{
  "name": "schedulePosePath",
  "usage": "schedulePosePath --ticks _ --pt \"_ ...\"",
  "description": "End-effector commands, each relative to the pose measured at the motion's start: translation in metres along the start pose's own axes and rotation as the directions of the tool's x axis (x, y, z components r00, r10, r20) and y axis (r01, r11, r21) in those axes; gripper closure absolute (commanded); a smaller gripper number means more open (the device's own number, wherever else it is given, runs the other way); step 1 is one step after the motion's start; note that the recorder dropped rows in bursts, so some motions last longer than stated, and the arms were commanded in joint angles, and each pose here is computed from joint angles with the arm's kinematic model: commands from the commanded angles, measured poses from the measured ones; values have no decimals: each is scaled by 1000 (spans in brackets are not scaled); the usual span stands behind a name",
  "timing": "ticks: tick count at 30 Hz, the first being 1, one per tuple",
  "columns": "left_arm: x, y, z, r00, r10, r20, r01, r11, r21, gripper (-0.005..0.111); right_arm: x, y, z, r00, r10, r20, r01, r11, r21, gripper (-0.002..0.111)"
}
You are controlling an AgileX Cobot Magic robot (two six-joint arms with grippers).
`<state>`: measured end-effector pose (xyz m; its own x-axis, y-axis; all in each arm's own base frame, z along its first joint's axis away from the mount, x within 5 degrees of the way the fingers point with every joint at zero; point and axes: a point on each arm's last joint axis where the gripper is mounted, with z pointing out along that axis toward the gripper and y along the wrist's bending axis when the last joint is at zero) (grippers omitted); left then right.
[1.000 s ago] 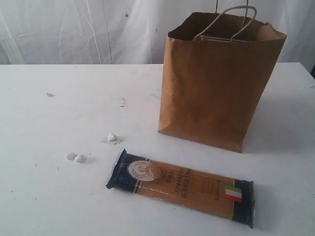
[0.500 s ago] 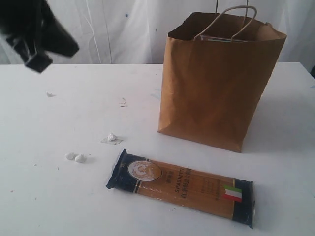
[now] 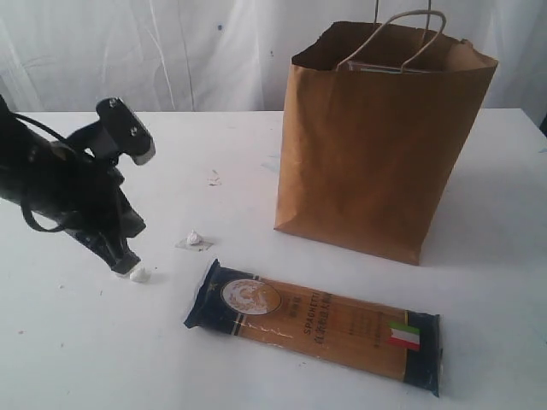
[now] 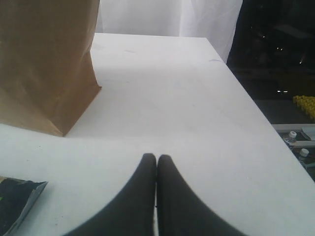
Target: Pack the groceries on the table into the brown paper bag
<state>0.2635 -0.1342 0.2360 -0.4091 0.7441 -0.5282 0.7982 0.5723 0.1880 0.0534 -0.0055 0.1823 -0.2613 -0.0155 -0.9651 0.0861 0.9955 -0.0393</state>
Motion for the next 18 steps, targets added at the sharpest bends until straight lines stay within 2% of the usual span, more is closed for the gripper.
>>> schedulePosePath --ticks 1,5,8,11,15,18 --pt "7 0 22 997 -68 -26 68 998 6 107 0 0 0 1000 2 6 -2 1000 4 108" --pt "9 3 37 996 -83 -28 82 997 -9 107 0 0 0 1000 2 6 -2 1000 4 108" --pt "13 7 46 982 -181 -56 181 984 -9 107 0 0 0 1000 2 6 -2 1000 4 108" --pt "22 21 53 964 -230 -136 234 972 11 107 0 0 0 1000 2 6 -2 1000 4 108" --pt "29 45 52 892 -361 -272 386 921 45 107 0 0 0 1000 2 6 -2 1000 4 108" --pt "29 56 50 867 -391 -310 427 902 57 107 0 0 0 1000 2 6 -2 1000 4 108"
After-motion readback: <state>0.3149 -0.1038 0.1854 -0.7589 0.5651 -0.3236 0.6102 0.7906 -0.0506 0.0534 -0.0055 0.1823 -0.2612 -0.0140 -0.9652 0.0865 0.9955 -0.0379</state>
